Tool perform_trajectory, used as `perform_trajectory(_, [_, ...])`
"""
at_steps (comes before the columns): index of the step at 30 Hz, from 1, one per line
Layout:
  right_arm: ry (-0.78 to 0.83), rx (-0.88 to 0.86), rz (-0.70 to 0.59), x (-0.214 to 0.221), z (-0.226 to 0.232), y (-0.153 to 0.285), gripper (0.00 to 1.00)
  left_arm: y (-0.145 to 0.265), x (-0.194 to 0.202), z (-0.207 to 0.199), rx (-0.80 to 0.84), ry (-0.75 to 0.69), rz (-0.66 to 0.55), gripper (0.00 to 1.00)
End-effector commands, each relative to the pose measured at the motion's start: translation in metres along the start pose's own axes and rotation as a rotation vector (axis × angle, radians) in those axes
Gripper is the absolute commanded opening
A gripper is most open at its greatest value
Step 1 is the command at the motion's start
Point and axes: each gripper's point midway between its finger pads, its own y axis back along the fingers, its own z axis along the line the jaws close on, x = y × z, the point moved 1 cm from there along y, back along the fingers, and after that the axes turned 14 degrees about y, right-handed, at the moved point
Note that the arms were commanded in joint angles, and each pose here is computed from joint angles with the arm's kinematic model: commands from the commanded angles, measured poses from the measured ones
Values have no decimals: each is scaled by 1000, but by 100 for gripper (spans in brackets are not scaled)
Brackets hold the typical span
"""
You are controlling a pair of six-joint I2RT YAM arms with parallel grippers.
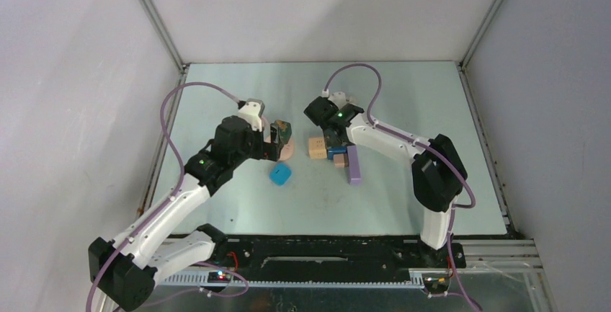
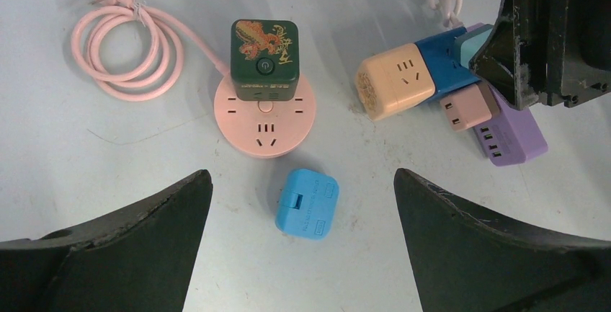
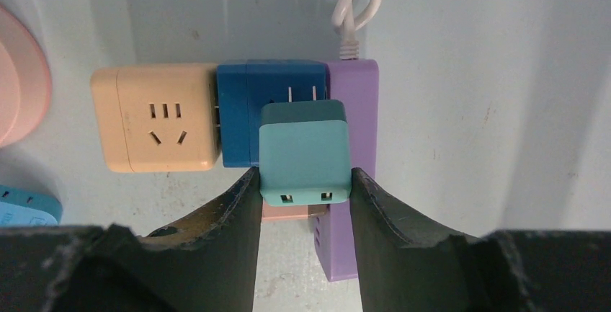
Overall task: Insert the plug
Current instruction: Move the socket to the center of the board.
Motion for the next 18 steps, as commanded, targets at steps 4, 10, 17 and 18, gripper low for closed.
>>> perform_trajectory(4, [-21,-11,16,5,-2,11,0,2,5,6,1,-18,1,100])
perform_trajectory(10, [-40,-37,-7,-10,-5,21,0,3,7,7,1,-17,3,100])
perform_trajectory(17, [-65,-129,42,-29,-10,27,0,3,7,6,9,-21,6,100])
perform_trajectory(18, [-72,-148,51,-31,-11,30,0,3,6,6,9,-23,6,100])
